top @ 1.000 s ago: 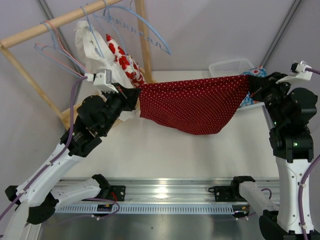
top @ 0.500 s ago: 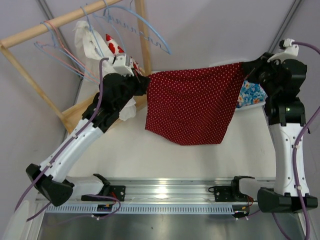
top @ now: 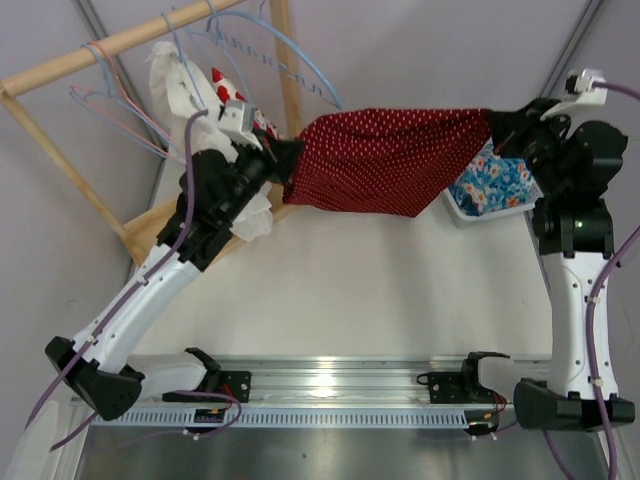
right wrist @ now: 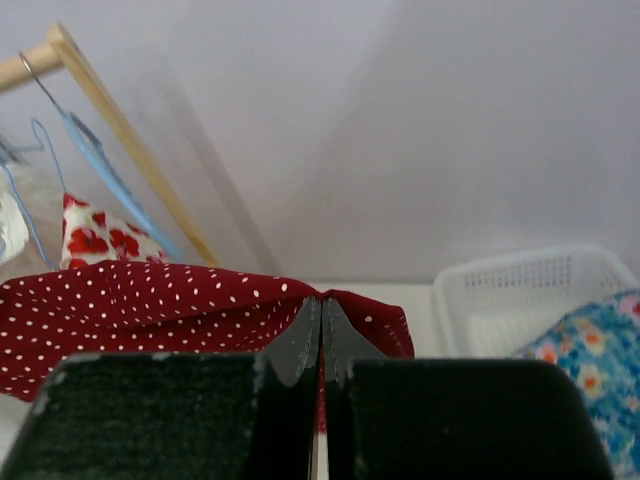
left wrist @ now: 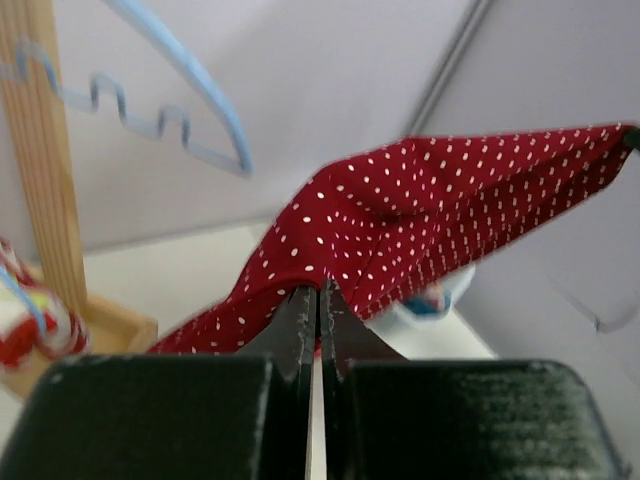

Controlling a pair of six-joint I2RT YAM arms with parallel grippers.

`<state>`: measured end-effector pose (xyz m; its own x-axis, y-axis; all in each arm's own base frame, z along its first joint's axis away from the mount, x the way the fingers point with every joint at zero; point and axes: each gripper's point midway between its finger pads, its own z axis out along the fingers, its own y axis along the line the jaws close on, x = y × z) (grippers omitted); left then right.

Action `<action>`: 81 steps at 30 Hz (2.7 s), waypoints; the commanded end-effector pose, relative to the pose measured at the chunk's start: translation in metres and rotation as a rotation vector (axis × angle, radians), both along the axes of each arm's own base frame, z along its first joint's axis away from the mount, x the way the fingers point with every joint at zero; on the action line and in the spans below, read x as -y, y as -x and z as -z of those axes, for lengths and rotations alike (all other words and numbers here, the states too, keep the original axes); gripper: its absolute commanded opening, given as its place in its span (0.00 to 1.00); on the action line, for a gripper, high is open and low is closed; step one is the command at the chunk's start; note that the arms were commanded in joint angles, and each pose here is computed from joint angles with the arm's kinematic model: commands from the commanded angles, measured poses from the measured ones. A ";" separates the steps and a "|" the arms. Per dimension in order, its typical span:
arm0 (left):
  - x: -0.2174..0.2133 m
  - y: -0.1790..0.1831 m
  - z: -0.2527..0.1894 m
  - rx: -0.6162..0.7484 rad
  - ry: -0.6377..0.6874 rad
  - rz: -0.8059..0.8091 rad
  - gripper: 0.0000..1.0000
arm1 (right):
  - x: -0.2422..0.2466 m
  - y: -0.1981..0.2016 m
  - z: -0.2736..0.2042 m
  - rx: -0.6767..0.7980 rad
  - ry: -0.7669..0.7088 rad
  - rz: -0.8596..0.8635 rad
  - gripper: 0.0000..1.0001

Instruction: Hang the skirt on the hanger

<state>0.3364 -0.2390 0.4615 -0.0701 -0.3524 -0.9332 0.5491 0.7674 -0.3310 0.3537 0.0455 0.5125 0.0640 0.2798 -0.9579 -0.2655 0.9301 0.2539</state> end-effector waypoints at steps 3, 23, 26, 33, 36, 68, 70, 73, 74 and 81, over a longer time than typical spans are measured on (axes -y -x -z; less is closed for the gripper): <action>0.010 0.032 0.080 -0.044 -0.053 0.106 0.00 | -0.005 0.032 0.074 -0.089 0.047 -0.033 0.00; 0.007 0.207 0.230 -0.362 -0.252 0.415 1.00 | -0.022 0.193 0.235 -0.728 -0.132 -0.042 0.99; -0.011 0.194 0.203 -0.358 -0.238 0.298 0.99 | -0.021 0.182 0.229 -0.765 -0.123 -0.043 0.99; 0.004 0.153 0.234 -0.567 -0.297 0.048 0.88 | -0.049 0.123 0.266 -0.723 -0.282 -0.159 0.79; 0.014 0.138 0.278 -0.699 -0.339 -0.059 0.68 | -0.061 0.089 0.285 -0.681 -0.267 -0.146 0.62; 0.032 0.002 0.421 -0.937 -0.340 -0.251 0.03 | -0.079 -0.095 0.490 -0.977 -0.038 0.189 0.00; 0.040 -0.014 0.418 -0.925 -0.328 -0.230 0.02 | -0.070 -0.114 0.480 -0.943 -0.060 0.200 0.00; 0.046 -0.035 0.411 -0.889 -0.364 -0.216 0.02 | -0.059 -0.129 0.475 -0.926 -0.067 0.218 0.00; 0.050 -0.045 0.401 -0.869 -0.358 -0.218 0.02 | -0.059 -0.138 0.469 -0.904 -0.071 0.218 0.00; 0.060 -0.071 0.368 -0.809 -0.418 -0.174 0.03 | -0.070 -0.152 0.412 -0.829 -0.080 0.095 0.00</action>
